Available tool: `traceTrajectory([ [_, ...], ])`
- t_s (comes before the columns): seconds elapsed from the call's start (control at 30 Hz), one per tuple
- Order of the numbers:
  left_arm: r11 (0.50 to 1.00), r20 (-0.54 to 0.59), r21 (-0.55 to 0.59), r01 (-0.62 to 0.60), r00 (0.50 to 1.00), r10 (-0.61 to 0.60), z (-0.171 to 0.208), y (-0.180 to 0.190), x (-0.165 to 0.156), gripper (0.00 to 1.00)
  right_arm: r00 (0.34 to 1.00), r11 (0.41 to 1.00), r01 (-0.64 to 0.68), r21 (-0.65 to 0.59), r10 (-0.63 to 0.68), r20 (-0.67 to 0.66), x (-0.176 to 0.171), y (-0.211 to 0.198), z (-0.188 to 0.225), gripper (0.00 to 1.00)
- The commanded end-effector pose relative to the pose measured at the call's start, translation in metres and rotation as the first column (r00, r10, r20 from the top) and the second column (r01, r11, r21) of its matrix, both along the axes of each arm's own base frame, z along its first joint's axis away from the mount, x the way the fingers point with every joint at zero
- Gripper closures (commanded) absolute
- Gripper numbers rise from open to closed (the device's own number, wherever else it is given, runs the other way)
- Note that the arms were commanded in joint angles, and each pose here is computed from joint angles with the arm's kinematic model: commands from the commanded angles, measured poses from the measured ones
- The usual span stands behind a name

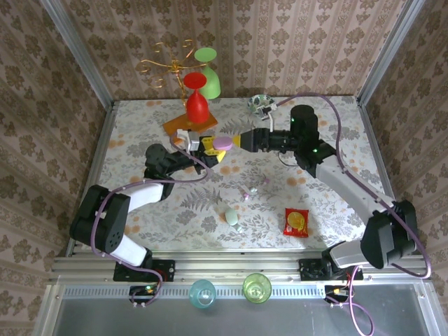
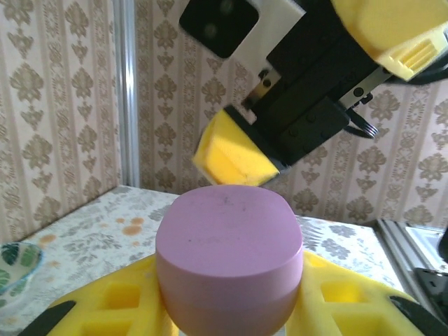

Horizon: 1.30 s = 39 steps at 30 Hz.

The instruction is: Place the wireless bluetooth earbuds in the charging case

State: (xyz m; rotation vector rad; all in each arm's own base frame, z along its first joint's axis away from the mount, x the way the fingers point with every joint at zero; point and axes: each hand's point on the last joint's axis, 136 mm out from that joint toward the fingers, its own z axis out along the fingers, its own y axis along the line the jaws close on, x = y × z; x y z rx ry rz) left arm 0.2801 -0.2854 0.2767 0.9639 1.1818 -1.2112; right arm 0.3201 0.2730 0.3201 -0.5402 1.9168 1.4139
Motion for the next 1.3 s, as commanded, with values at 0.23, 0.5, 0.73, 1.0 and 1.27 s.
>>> traceTrajectory([
  [0.23,0.995,0.002,-0.010,0.101,0.995,-0.101,0.011,-0.005,-0.022,0.74,0.956,0.951,-0.008,-0.308,0.098,0.278,-0.012,0.010,-0.023,0.15],
  [0.5,0.993,0.005,-0.012,0.117,0.993,-0.117,0.015,-0.005,-0.026,0.74,0.960,0.937,0.066,-0.343,0.034,0.278,0.012,0.009,-0.035,0.19],
  [0.73,0.988,0.017,-0.004,0.155,0.988,-0.155,0.012,-0.012,-0.037,0.74,0.958,0.929,0.119,-0.351,-0.015,0.285,0.024,0.005,-0.032,0.22],
  [1.0,0.987,0.038,0.007,0.159,0.986,-0.159,0.007,-0.011,-0.042,0.74,0.958,0.940,0.189,-0.283,-0.113,0.264,0.041,-0.006,-0.021,0.25],
  [1.27,0.986,0.060,0.010,0.167,0.984,-0.168,0.008,-0.011,-0.046,0.74,0.965,0.936,0.185,-0.298,-0.116,0.236,0.046,-0.004,-0.024,0.25],
])
